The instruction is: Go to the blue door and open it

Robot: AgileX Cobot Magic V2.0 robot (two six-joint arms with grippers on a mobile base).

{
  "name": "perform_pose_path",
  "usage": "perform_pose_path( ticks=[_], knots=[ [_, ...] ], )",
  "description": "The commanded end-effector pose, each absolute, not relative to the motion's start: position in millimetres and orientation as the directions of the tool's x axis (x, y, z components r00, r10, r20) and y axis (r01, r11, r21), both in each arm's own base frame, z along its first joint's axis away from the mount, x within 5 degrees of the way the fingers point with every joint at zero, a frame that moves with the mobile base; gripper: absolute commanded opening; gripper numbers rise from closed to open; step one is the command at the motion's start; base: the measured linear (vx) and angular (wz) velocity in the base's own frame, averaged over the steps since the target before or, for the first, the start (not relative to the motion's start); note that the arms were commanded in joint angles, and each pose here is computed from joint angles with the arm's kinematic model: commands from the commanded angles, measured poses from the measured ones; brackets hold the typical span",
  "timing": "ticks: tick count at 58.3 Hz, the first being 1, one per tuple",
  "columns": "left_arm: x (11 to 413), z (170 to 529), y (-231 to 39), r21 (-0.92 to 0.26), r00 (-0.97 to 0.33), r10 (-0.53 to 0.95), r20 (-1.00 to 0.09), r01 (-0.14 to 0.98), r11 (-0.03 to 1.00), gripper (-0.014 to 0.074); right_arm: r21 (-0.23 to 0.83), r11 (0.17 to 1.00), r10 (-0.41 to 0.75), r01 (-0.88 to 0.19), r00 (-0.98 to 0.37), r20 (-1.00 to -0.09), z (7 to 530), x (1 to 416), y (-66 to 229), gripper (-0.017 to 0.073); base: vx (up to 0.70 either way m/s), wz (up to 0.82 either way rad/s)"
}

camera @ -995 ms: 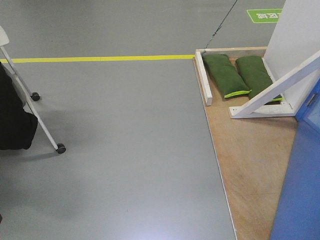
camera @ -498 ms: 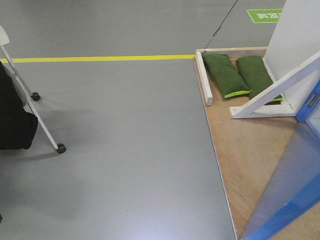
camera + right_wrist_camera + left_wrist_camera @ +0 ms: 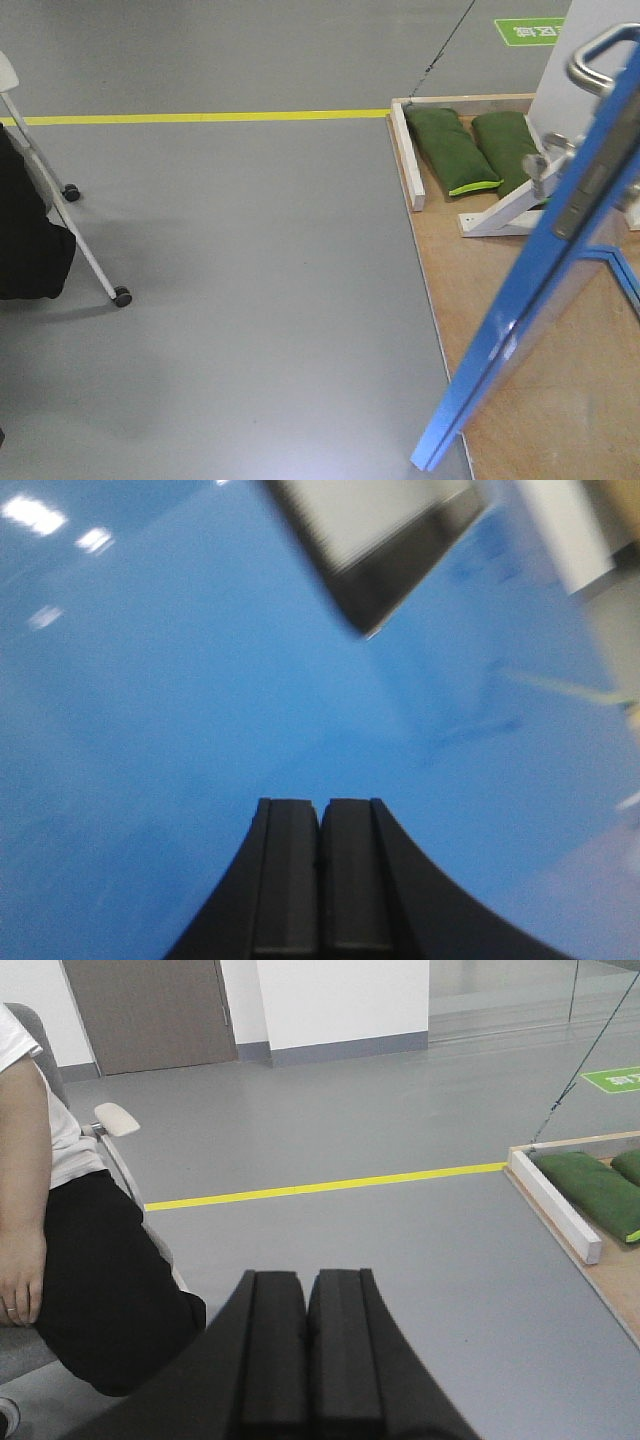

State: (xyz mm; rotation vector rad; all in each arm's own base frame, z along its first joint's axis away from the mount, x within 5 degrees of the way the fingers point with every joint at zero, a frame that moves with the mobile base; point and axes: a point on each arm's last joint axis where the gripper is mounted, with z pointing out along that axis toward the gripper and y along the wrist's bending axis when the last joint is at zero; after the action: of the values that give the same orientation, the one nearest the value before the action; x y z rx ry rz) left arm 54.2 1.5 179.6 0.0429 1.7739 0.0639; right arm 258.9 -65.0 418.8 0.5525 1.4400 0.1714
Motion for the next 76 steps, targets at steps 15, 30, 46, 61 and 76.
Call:
perform_pose_path(
  ticks=[15,30,46,61,76],
  knots=[
    [55.2,186.2,1.2,0.057,-0.117,0.055,-0.992,-0.012,0.998,0.007,0.41,0.909,0.395,0.072,0.166,-0.904,438.7,257.8,-29.5,0.0002,0.0,0.0],
    [55.2,186.2,1.2,0.057,-0.117,0.055,-0.992,-0.012,0.998,0.007,0.41,0.909,0.395,0.072,0.166,-0.904,438.7,257.8,-29.5,0.0002,0.0,0.0],
    [55.2,186.2,1.2,0.057,-0.117,0.055,-0.992,-0.012,0.998,0.007,0.41,0.909,0.395,0.072,0.166,-0.904,438.7,257.8,-29.5,0.0002,0.0,0.0],
    [55.2,186.2,1.2,0.057,-0.117,0.055,-0.992,-0.012,0.998,0.007,0.41,0.909,0.395,0.072,0.166,-0.904,438.7,257.8,-29.5,0.0002,0.0,0.0],
    [55.2,186.2,1.2,0.057,-0.117,0.055,-0.992,-0.012,0.998,0.007,0.41,0.909,0.395,0.072,0.166,-0.904,438.7,257.8,-29.5,0.0002,0.0,0.0]
  ],
)
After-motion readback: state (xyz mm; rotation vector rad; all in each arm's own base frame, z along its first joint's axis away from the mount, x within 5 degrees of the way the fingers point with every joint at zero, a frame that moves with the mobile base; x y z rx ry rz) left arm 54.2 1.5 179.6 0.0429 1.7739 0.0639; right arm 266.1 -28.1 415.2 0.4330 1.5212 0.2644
